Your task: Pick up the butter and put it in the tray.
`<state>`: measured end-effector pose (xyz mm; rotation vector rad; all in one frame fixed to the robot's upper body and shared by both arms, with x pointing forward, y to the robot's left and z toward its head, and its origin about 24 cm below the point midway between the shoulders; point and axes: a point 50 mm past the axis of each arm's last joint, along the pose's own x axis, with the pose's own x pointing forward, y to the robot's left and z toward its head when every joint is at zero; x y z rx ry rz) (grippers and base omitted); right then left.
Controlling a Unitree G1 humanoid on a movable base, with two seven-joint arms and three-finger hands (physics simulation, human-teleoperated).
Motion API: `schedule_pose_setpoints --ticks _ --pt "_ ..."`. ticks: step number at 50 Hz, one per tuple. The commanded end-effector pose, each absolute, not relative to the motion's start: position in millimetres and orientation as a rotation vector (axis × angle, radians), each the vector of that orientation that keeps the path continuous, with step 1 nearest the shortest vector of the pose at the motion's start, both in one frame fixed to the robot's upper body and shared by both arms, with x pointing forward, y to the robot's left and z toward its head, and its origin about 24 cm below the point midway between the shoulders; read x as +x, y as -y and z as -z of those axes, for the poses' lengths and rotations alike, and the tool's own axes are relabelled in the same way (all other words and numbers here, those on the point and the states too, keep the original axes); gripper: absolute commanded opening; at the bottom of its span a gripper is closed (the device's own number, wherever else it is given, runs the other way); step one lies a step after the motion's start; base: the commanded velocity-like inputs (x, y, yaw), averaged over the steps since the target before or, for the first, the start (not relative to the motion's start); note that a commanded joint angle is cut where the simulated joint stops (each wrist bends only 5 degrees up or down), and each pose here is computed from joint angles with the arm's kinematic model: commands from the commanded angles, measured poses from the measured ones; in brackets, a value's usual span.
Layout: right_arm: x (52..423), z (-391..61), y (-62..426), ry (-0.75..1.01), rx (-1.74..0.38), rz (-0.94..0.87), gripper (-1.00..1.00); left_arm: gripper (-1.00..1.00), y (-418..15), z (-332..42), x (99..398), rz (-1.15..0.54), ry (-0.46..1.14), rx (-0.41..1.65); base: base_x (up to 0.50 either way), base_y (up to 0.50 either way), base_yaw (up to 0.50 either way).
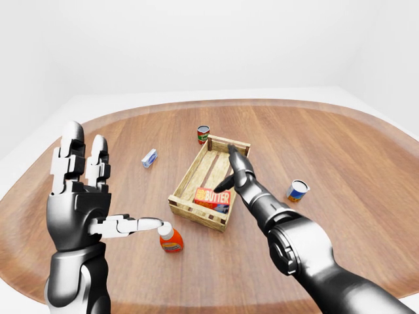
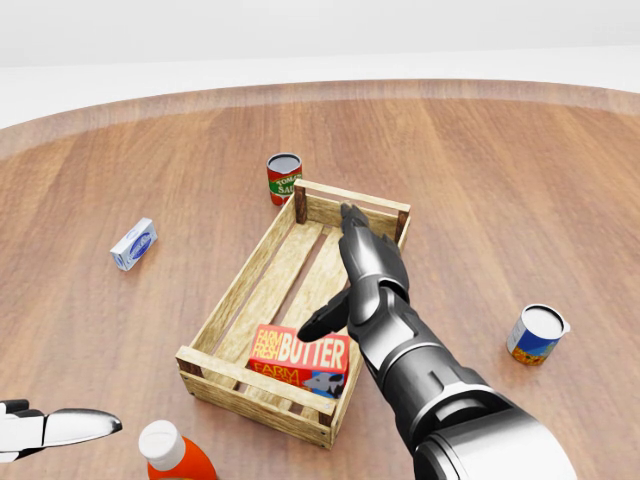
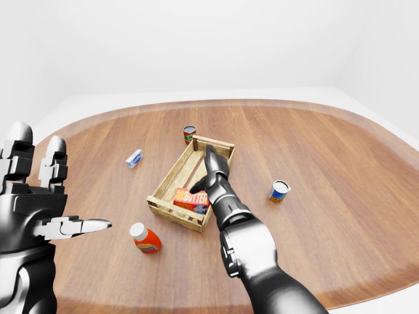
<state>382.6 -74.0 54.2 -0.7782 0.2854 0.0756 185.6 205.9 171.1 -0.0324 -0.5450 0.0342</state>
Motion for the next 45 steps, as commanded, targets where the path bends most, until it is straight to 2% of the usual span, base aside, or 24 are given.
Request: schedule_pose_setpoints --ticks 1,15,18,22,24,27,31,38,42,45 --pt "383.2 -55.4 74.5 -0.281 -0.778 -0.071 1.00 1.00 -205.7 -171.8 184.8 -0.033 0.549 -0.033 0.00 0.00 0.00" --pt "386.6 -63.8 70.1 -0.257 -0.769 -0.070 1.00 1.00 -205.6 -172.2 182.6 -0.033 0.551 -0.031 0.00 0.00 0.00" --pt "390.4 -72.4 65.0 -0.262 -0.695 -0.100 1.00 1.00 -205.7 -171.5 182.9 -0.032 0.548 -0.031 0.00 0.00 0.00" --pt "395.3 -87.2 51.4 -0.288 -0.502 -0.223 1.00 1.00 -207.2 -173.9 182.9 -0.037 0.560 -0.031 0.00 0.00 0.00" --pt "394.5 -93.7 37.9 -0.323 -0.287 -0.399 1.00 1.00 -205.9 -172.4 182.6 -0.034 0.552 -0.031 0.00 0.00 0.00" --pt "393.5 -100.4 30.0 -0.310 -0.217 -0.525 1.00 1.00 -206.5 -174.3 180.2 -0.035 0.561 -0.027 0.00 0.00 0.00" --pt "394.3 -111.1 24.2 -0.272 -0.168 -0.589 1.00 1.00 -206.9 -173.3 183.4 -0.038 0.557 -0.029 0.00 0.00 0.00" --pt "390.0 -132.8 13.3 -0.124 -0.117 -0.688 1.00 1.00 -206.8 -173.6 182.4 -0.037 0.557 -0.026 0.00 0.00 0.00" --pt "372.2 -158.0 11.5 0.104 -0.119 -0.719 1.00 1.00 -206.8 -174.2 181.9 -0.039 0.560 -0.026 0.00 0.00 0.00" --pt "339.4 -181.7 15.2 0.326 -0.141 -0.736 1.00 1.00 -206.5 -173.9 181.2 -0.037 0.558 -0.024 0.00 0.00 0.00"
